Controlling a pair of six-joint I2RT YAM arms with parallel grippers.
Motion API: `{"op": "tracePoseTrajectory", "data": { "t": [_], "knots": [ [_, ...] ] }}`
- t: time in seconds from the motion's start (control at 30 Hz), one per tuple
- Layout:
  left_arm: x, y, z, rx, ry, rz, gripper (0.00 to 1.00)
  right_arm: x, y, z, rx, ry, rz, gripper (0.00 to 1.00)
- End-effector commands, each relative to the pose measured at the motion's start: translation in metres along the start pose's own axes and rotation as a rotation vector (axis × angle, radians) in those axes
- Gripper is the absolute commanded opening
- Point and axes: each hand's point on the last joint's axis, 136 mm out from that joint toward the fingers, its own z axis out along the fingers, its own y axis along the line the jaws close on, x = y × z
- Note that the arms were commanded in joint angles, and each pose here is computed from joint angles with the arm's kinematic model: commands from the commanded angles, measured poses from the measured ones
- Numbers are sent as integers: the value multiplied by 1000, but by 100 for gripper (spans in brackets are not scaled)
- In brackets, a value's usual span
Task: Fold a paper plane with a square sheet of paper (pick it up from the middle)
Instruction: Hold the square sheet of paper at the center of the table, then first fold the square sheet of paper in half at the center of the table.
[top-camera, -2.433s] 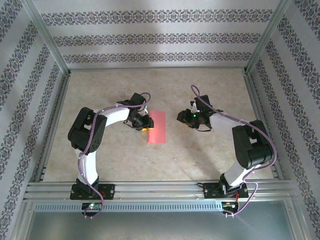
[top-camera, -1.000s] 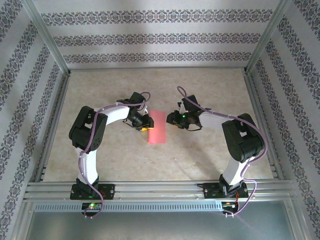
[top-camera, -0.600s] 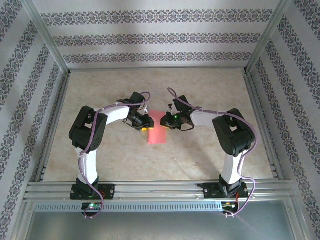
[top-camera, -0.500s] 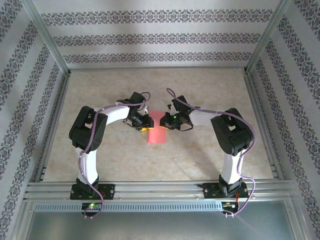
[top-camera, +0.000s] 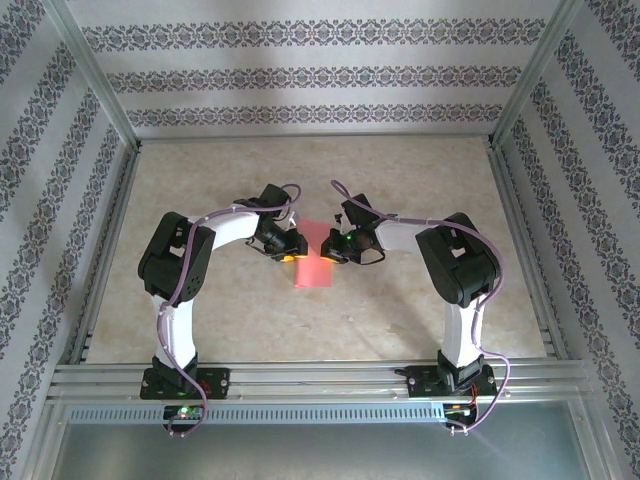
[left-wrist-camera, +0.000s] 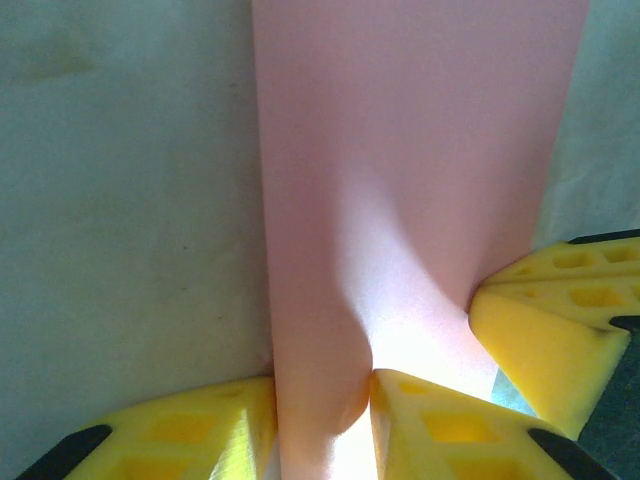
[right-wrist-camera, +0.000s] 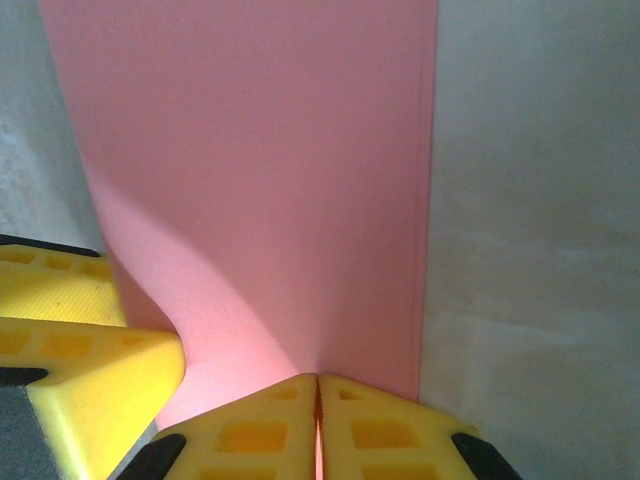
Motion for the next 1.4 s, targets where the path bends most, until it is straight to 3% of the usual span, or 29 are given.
{"op": "tracePoseTrajectory", "data": {
  "t": [0.0, 0.17, 0.4, 0.53, 0.63, 0.73, 0.87, 1.17, 1.37],
  "knots": [
    [25, 69, 28, -230, 91, -64, 34, 18, -34, 13, 115, 60, 46, 10],
    [7, 47, 1, -219, 32, -31, 34, 30, -58, 16, 197, 94, 61, 9],
    [-23, -2, -53, -116, -153, -16, 39, 38, -79, 19, 247, 131, 59, 9],
    [-22, -28, -51, 30, -167, -37, 35, 37, -81, 18, 261, 131, 54, 9],
    [-18, -56, -38, 202, -112, -52, 31, 37, -84, 19, 269, 131, 64, 9],
    [-13, -65, -24, 248, -66, -66, 24, 39, -88, 21, 284, 134, 82, 8],
    [-6, -50, -9, 187, -18, -94, 18, 40, -94, 20, 305, 134, 92, 8],
    [4, -8, 4, -16, 35, -61, 16, 41, -100, 19, 342, 144, 88, 8],
    [11, 20, 6, -82, 54, -56, 16, 43, -105, 20, 355, 151, 95, 8]
  ]
}}
